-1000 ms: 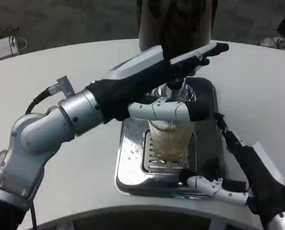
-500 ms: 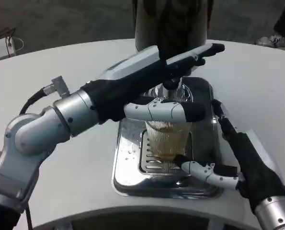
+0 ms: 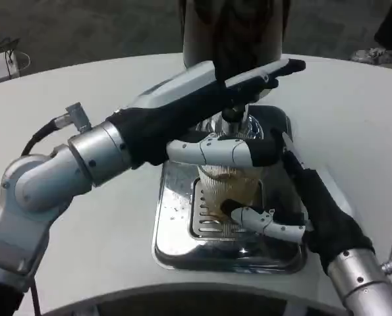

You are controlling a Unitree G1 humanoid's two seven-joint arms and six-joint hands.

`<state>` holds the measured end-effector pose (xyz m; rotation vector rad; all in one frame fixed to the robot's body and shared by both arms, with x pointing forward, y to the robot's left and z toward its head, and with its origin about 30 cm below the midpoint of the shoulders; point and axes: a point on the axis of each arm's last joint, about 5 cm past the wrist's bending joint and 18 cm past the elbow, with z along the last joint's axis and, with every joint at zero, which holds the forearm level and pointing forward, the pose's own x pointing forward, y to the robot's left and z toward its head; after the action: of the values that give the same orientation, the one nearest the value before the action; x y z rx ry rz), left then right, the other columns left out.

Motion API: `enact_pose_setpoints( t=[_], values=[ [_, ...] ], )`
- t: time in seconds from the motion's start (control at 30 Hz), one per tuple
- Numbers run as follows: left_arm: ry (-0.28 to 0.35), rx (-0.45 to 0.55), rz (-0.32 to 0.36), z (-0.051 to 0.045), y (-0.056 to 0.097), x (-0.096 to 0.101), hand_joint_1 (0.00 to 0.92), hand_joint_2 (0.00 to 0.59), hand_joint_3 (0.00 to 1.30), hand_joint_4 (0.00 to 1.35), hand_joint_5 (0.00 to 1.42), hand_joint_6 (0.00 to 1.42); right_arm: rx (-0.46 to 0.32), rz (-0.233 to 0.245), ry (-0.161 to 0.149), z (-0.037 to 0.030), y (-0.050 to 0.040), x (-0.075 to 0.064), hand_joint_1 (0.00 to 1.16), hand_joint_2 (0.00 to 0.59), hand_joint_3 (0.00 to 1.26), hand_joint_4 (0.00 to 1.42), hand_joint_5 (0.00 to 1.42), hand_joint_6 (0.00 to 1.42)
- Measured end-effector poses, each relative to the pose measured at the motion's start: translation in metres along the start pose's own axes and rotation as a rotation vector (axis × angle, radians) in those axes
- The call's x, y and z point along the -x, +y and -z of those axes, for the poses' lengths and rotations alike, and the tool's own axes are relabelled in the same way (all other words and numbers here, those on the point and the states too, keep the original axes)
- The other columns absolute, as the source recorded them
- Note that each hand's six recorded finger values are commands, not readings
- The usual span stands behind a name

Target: Grasp the cup under the faucet to collect the drink, then remove the cup.

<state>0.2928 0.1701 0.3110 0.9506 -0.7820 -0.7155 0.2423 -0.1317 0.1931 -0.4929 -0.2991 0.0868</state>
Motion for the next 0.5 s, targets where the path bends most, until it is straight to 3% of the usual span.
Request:
enact_pose_setpoints(
  t=[0.23, 0.37, 0.5],
  values=[
    [0.004, 0.004, -0.027, 0.0001, 0.000, 0.005, 0.000, 0.000, 0.07, 0.00, 0.07, 0.16, -0.015, -0.019, 0.013, 0.0020, 0.0031, -0.007, 0.81, 0.201, 0.00, 0.00, 0.00, 0.03],
    [0.021, 0.038, -0.111, 0.0046, -0.005, 0.015, 0.000, 0.000, 0.07, 0.00, 0.09, 0.19, -0.025, -0.028, 0.018, 0.0033, 0.0043, -0.007, 0.81, 0.201, 0.00, 0.00, 0.00, 0.03],
    [0.005, 0.091, -0.224, 0.0081, -0.019, 0.022, 0.000, 0.000, 0.09, 0.00, 0.12, 0.22, -0.034, -0.032, 0.014, 0.0034, 0.0042, -0.008, 0.81, 0.201, 0.00, 0.00, 0.00, 0.04]
  ],
)
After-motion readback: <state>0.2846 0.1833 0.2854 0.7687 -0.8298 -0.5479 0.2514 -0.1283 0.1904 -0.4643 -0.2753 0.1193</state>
